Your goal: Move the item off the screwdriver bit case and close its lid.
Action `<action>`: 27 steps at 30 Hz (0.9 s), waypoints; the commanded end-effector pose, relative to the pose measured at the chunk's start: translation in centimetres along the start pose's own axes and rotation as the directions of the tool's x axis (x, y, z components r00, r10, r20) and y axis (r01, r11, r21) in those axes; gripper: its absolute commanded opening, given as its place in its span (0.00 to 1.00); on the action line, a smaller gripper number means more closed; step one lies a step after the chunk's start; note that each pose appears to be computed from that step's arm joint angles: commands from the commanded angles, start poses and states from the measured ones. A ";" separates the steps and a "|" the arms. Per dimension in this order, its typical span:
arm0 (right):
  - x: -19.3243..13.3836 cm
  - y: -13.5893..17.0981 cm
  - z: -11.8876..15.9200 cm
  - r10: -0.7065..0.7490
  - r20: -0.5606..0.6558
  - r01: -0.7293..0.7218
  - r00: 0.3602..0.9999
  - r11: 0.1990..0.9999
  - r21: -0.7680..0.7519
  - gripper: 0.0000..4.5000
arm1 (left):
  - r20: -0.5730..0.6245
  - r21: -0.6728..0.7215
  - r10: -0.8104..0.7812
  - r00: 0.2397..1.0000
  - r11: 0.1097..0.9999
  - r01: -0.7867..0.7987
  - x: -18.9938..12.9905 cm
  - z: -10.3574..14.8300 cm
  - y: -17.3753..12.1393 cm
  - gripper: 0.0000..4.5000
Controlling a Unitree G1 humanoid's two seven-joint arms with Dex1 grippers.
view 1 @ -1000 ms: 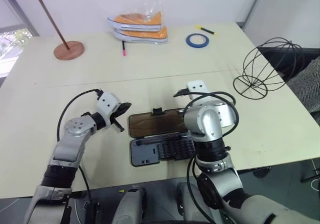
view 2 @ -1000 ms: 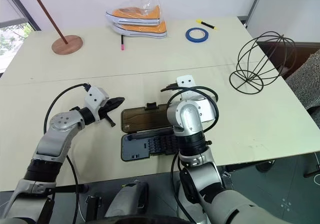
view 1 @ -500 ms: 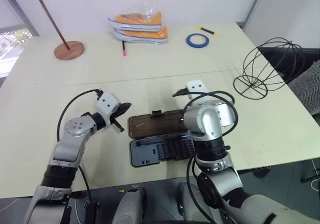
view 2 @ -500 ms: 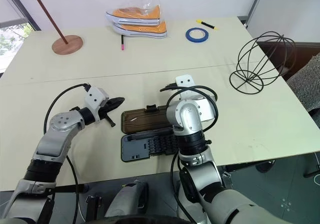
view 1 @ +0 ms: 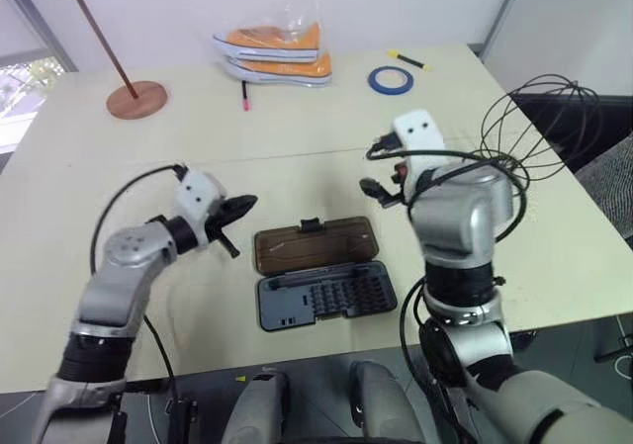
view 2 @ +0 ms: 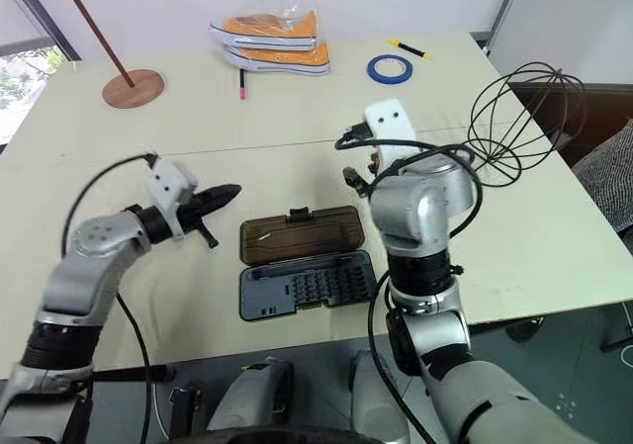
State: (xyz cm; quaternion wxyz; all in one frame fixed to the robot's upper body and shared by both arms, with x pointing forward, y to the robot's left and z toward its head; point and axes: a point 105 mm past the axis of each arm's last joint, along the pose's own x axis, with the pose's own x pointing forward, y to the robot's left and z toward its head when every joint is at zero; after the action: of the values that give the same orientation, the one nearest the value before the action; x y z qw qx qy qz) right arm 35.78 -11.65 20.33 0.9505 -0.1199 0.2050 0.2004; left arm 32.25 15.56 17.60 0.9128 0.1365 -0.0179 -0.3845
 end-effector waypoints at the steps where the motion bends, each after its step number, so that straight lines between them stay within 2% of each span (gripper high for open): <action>1: -0.4 0.0 2.5 0.050 0.135 -0.034 0.990 0.992 -0.122 0.99 | 0.061 -0.005 -0.103 0.993 0.995 0.103 -0.8 3.2 -1.1 0.00; 4: 0.3 0.2 2.6 0.101 0.164 -0.063 0.981 0.972 -0.225 0.99 | 0.050 -0.065 -0.200 0.979 0.977 0.203 -1.4 3.6 -2.4 0.00; 10: 2.0 1.3 2.9 0.221 0.189 -0.138 0.957 0.917 -0.375 0.99 | -0.040 -0.140 -0.406 0.913 0.907 0.397 -2.6 1.9 -6.0 0.00; 15: 3.3 1.6 2.2 0.274 0.145 -0.186 0.951 0.878 -0.441 0.99 | -0.078 -0.189 -0.458 0.886 0.879 0.438 -3.2 0.6 -7.0 0.00; 17: 3.6 1.7 1.7 0.294 0.122 -0.220 0.948 0.882 -0.416 0.99 | -0.099 -0.214 -0.474 0.875 0.869 0.446 -3.6 -0.3 -7.4 0.00; 27: 4.0 1.0 -0.2 0.296 0.045 -0.239 0.954 0.846 -0.477 0.99 | -0.144 -0.260 -0.561 0.815 0.816 0.516 -4.1 -3.5 -9.7 0.00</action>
State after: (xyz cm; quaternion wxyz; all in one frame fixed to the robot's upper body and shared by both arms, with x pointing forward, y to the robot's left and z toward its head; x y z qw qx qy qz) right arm 38.68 -9.53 17.45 0.8680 -0.2921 0.1290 0.3803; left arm 23.22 12.80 12.22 0.7750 0.0710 0.1636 -0.6062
